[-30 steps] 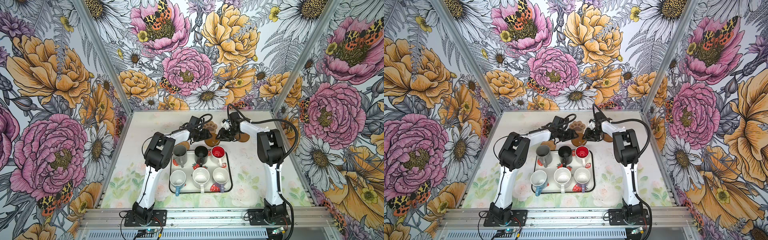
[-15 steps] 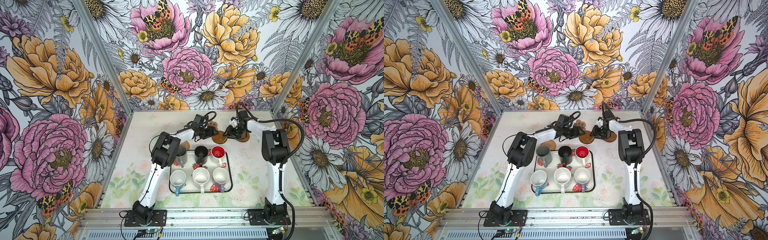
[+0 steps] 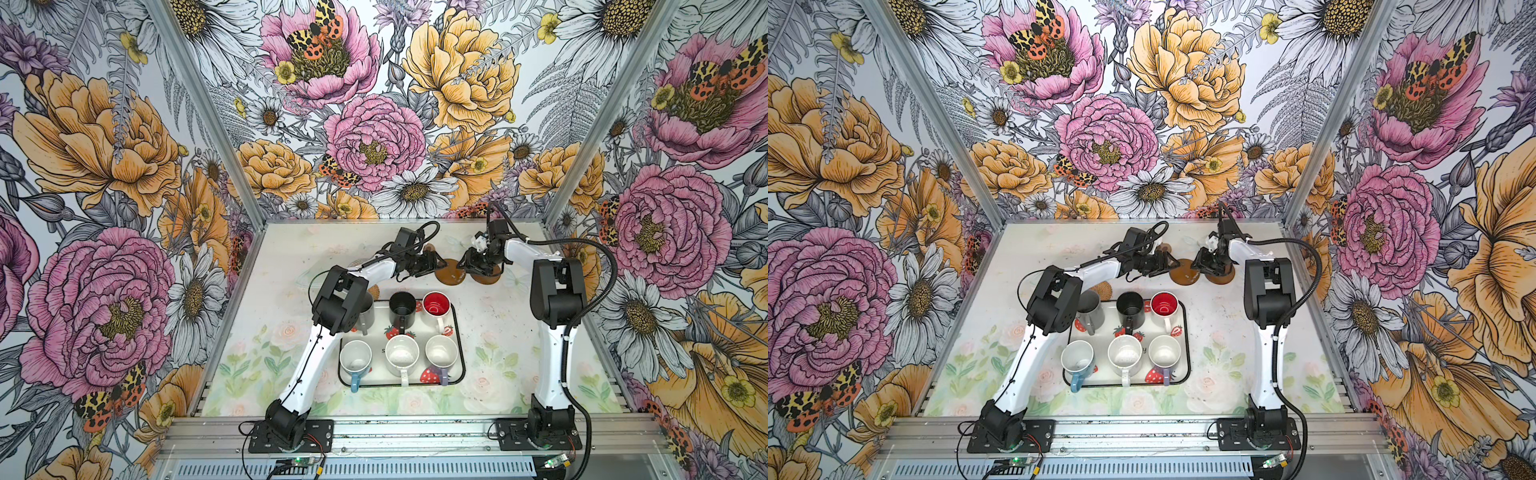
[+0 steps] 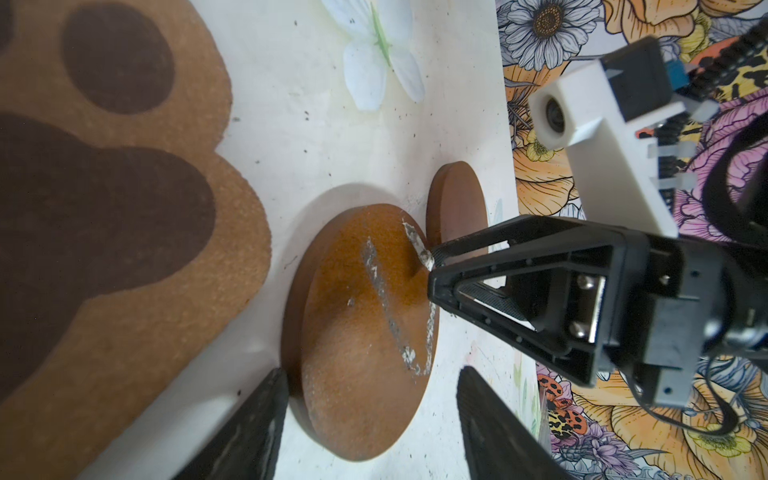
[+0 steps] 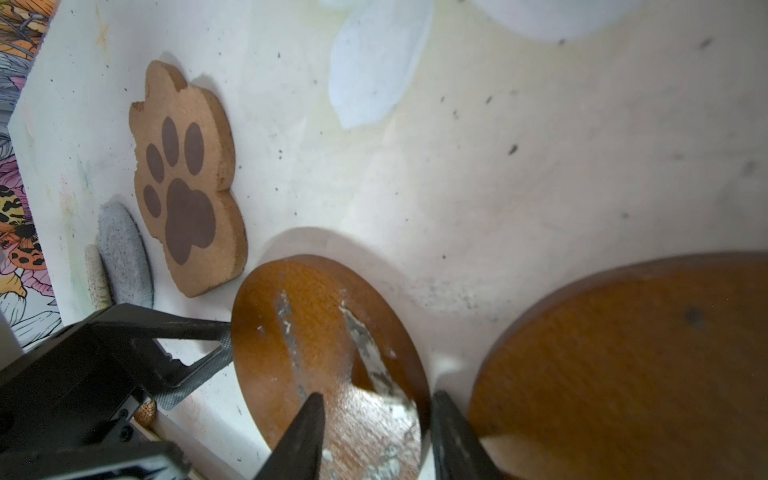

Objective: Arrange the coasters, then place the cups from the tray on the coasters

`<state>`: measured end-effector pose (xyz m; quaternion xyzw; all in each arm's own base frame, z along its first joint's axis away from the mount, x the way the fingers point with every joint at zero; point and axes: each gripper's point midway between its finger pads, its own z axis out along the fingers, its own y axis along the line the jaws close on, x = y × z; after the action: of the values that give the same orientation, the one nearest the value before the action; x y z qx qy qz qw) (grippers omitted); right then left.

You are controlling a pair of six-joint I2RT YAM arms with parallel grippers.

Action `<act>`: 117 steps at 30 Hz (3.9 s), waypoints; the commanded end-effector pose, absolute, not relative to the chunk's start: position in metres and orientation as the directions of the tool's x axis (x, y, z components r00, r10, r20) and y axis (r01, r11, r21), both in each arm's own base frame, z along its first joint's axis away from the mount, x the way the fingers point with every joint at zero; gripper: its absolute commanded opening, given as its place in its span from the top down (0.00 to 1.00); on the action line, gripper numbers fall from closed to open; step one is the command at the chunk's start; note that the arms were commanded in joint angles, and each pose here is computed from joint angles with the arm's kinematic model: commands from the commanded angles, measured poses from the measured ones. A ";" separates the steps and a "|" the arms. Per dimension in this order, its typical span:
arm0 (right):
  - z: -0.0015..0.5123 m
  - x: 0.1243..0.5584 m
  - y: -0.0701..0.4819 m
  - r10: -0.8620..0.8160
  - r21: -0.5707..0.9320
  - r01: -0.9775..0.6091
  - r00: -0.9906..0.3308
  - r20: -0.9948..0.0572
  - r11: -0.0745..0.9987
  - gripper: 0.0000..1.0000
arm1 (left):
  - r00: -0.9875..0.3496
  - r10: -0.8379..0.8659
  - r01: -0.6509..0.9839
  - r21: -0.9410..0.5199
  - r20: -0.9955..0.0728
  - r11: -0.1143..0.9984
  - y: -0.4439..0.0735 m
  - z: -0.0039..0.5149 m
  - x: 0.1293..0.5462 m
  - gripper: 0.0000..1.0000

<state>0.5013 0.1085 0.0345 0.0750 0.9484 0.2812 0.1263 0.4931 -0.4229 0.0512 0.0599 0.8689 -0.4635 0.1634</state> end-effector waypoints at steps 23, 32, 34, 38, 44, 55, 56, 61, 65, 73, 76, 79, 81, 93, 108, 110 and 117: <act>0.073 0.513 0.094 0.248 0.598 0.046 -0.934 -0.259 0.800 0.40 | -0.973 0.004 0.195 -0.812 -0.231 0.550 -0.442 0.015 0.467 0.34; 0.081 0.514 0.088 0.258 0.602 0.044 -0.927 -0.273 0.797 0.38 | -0.973 -0.006 0.188 -0.813 -0.229 0.551 -0.439 0.013 0.469 0.34; 0.082 0.513 0.086 0.260 0.604 0.046 -0.926 -0.273 0.796 0.38 | -0.973 -0.017 0.181 -0.814 -0.228 0.551 -0.436 0.013 0.472 0.34; 0.088 0.513 0.081 0.270 0.607 0.047 -0.921 -0.281 0.793 0.38 | -0.973 -0.027 0.178 -0.820 -0.229 0.544 -0.434 0.015 0.473 0.34; 0.105 0.511 0.063 0.298 0.607 0.053 -0.902 -0.311 0.793 0.38 | -0.973 -0.028 0.180 -0.825 -0.230 0.536 -0.438 0.017 0.474 0.35; 0.114 0.495 0.031 0.345 0.595 0.096 -0.882 -0.321 0.798 0.38 | -0.974 -0.040 0.173 -0.843 -0.224 0.510 -0.445 0.018 0.478 0.35; 0.113 0.495 0.030 0.347 0.594 0.099 -0.881 -0.321 0.799 0.38 | -0.973 -0.040 0.174 -0.844 -0.225 0.507 -0.446 0.019 0.479 0.35; 0.115 0.494 0.030 0.351 0.597 0.101 -0.880 -0.319 0.796 0.39 | -0.973 -0.039 0.177 -0.844 -0.227 0.506 -0.446 0.020 0.478 0.35; 0.118 0.495 0.030 0.357 0.602 0.100 -0.876 -0.323 0.792 0.39 | -0.972 -0.054 0.171 -0.841 -0.231 0.514 -0.439 0.022 0.480 0.35; 0.130 0.494 0.056 0.314 0.612 0.041 -0.884 -0.347 0.790 0.38 | -0.940 -0.149 0.184 -0.821 -0.308 0.540 -0.399 0.056 0.495 0.32; 0.133 0.497 0.074 0.288 0.613 0.012 -0.890 -0.354 0.790 0.38 | -0.921 -0.175 0.202 -0.811 -0.348 0.549 -0.383 0.076 0.501 0.32; 0.132 0.503 0.095 0.262 0.613 -0.013 -0.897 -0.357 0.790 0.38 | -0.903 -0.193 0.221 -0.799 -0.385 0.559 -0.369 0.093 0.505 0.31; 0.127 0.507 0.115 0.234 0.615 -0.033 -0.908 -0.348 0.787 0.40 | -0.893 -0.204 0.230 -0.796 -0.401 0.560 -0.360 0.102 0.511 0.31; 0.104 0.548 0.178 0.205 0.639 -0.057 -0.922 -0.328 0.768 0.43 | -0.882 -0.192 0.202 -0.713 -0.430 0.671 -0.314 0.089 0.560 0.31; 0.080 0.604 0.190 0.274 0.661 -0.019 -0.901 -0.337 0.750 0.42 | -0.869 -0.235 0.161 -0.697 -0.436 0.699 -0.291 0.067 0.597 0.31; 0.079 0.612 0.193 0.281 0.672 -0.023 -0.897 -0.340 0.740 0.41 | -0.870 -0.236 0.156 -0.696 -0.433 0.701 -0.291 0.063 0.598 0.31; 0.074 0.631 0.209 0.288 0.738 -0.053 -0.900 -0.327 0.672 0.41 | -0.872 -0.246 0.144 -0.702 -0.423 0.697 -0.292 0.053 0.600 0.31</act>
<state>0.6265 0.1977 0.0723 0.0688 0.8988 0.3746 0.2172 0.5908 -0.2933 0.0561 -0.0288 0.8882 -0.3924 0.2374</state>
